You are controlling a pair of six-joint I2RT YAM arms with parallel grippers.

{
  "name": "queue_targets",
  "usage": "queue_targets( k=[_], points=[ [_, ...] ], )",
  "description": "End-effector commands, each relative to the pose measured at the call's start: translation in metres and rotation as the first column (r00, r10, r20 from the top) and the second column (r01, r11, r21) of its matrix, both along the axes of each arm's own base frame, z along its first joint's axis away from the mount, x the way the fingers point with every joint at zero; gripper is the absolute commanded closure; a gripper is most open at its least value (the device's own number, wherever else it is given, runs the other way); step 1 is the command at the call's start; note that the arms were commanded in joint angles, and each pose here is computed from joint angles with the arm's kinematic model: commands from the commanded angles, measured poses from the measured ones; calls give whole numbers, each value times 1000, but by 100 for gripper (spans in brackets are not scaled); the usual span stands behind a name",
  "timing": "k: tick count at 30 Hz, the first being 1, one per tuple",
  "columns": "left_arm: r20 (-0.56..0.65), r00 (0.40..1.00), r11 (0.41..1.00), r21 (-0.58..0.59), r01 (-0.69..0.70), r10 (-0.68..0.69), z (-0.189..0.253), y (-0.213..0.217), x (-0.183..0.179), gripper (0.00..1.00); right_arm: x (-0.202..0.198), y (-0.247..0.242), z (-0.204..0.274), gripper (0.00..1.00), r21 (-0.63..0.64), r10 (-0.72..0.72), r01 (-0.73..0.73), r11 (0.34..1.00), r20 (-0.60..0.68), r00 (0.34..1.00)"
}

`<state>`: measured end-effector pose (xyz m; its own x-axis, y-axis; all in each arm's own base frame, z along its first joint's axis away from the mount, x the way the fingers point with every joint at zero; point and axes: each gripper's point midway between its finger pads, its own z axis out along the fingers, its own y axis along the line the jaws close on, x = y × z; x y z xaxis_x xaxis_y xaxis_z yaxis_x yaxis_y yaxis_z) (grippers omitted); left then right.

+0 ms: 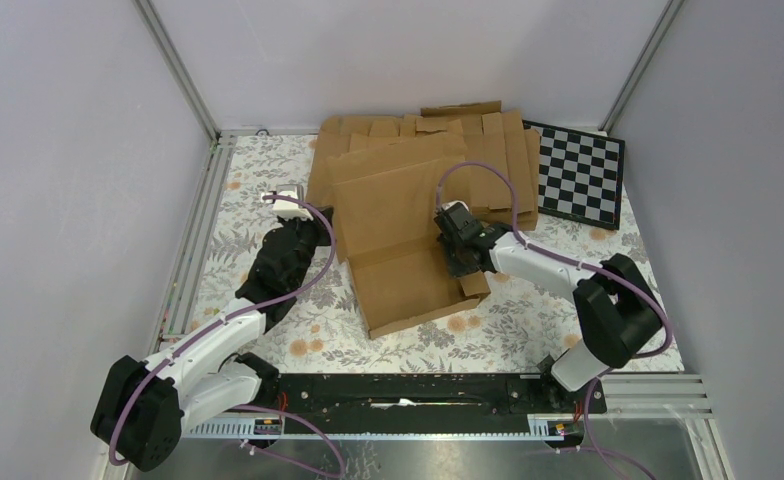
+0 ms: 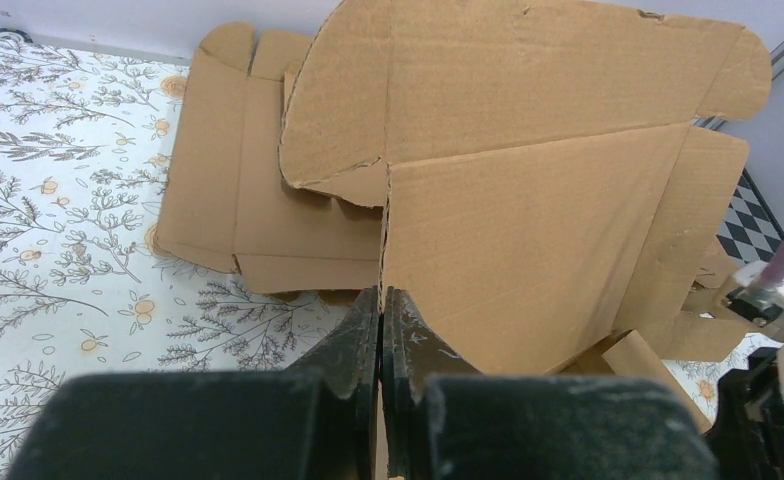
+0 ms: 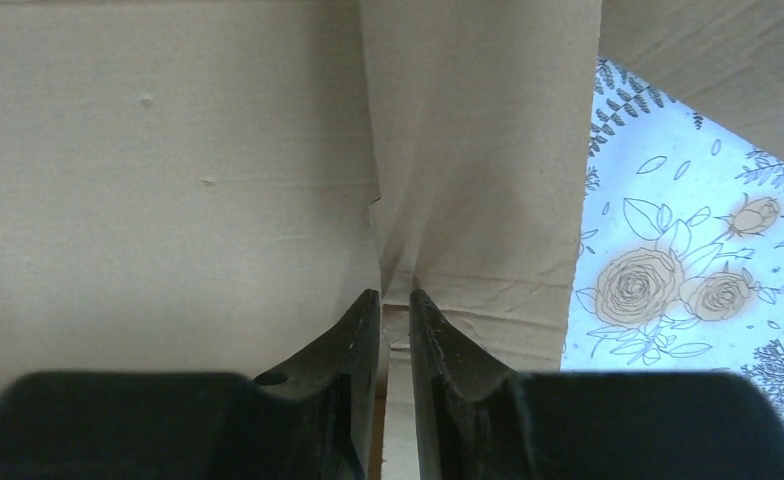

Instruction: Fold the paper box

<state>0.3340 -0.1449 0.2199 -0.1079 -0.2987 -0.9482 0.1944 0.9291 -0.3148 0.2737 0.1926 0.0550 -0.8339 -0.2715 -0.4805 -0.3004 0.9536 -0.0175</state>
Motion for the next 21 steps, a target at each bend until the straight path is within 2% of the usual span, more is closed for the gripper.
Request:
queue_targets(
  k=[1,9,13,16,21],
  points=[
    [65,998,999,-32,13,-11,23,-5,4,100,-3,-10,-24,75,-60,-35,32,998,-54,998],
    [63,998,999,-29,13,-11,22,-5,4,100,0,-15,-37,75,-110,-54,46,993,-69,996],
    [63,998,999,-29,15,-13,22,-5,4,100,-7,-4,-39,75,-59,-17,11,998,-113,993],
    [62,998,999,-29,16,-14,21,-5,4,100,-8,5,-25,71,-2,4,-4,1000,-103,995],
    [61,998,999,-28,16,-15,21,-6,5,100,-2,6,13,69,44,25,-25,999,-14,1000]
  ],
)
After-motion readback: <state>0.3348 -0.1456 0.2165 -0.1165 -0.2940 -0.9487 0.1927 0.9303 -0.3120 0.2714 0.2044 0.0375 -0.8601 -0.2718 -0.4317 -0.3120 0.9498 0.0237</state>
